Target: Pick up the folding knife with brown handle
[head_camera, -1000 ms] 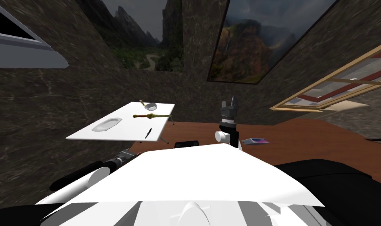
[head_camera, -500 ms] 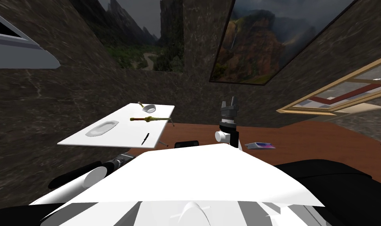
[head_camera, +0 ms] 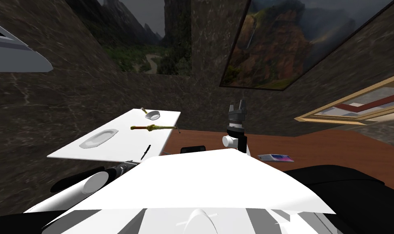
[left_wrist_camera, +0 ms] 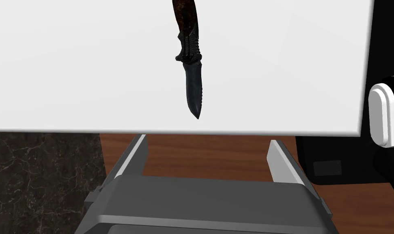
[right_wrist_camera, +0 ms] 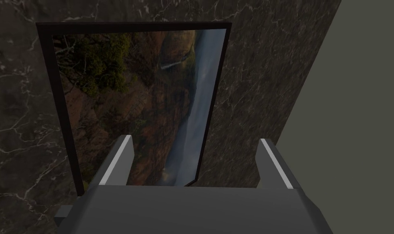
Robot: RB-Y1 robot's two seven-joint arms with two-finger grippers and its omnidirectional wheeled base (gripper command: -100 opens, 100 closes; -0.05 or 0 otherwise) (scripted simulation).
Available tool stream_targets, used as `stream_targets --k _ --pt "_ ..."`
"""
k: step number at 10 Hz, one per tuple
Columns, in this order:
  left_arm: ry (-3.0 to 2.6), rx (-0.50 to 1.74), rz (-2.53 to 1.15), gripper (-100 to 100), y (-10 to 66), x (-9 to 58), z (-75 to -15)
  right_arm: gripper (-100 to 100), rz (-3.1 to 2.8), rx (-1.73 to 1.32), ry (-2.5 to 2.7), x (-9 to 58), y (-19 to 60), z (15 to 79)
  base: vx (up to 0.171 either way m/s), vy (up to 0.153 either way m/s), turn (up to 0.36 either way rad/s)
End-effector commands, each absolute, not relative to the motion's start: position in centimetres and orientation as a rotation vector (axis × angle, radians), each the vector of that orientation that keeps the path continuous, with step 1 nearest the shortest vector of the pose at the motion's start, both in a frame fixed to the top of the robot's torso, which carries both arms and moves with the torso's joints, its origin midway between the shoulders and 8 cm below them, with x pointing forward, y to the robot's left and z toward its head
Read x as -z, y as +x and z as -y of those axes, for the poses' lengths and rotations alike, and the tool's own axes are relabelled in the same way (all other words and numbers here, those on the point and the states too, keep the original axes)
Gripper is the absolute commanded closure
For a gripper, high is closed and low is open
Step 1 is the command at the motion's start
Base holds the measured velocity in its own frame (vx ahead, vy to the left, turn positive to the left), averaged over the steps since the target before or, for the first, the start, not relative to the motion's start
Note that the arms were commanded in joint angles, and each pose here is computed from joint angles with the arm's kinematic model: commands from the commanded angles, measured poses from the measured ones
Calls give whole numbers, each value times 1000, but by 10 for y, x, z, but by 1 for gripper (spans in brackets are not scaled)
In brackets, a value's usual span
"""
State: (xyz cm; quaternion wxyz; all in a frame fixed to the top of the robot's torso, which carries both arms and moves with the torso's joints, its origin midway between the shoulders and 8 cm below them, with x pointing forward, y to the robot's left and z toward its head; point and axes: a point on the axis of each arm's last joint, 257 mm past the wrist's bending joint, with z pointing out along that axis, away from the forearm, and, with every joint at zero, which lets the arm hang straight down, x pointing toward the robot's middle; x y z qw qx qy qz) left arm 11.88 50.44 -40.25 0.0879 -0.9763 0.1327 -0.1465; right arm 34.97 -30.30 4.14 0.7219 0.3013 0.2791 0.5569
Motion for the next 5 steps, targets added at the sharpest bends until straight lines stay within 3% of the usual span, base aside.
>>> stream_targets --k 1,5 --pt "-2946 397 -353 -100 112 405 -502 0 -617 -1230 666 -41 350 303 137 12 36" --pt "-3020 319 -249 -100 102 407 -495 0 -617 -1230 666 -41 350 303 196 14 43"
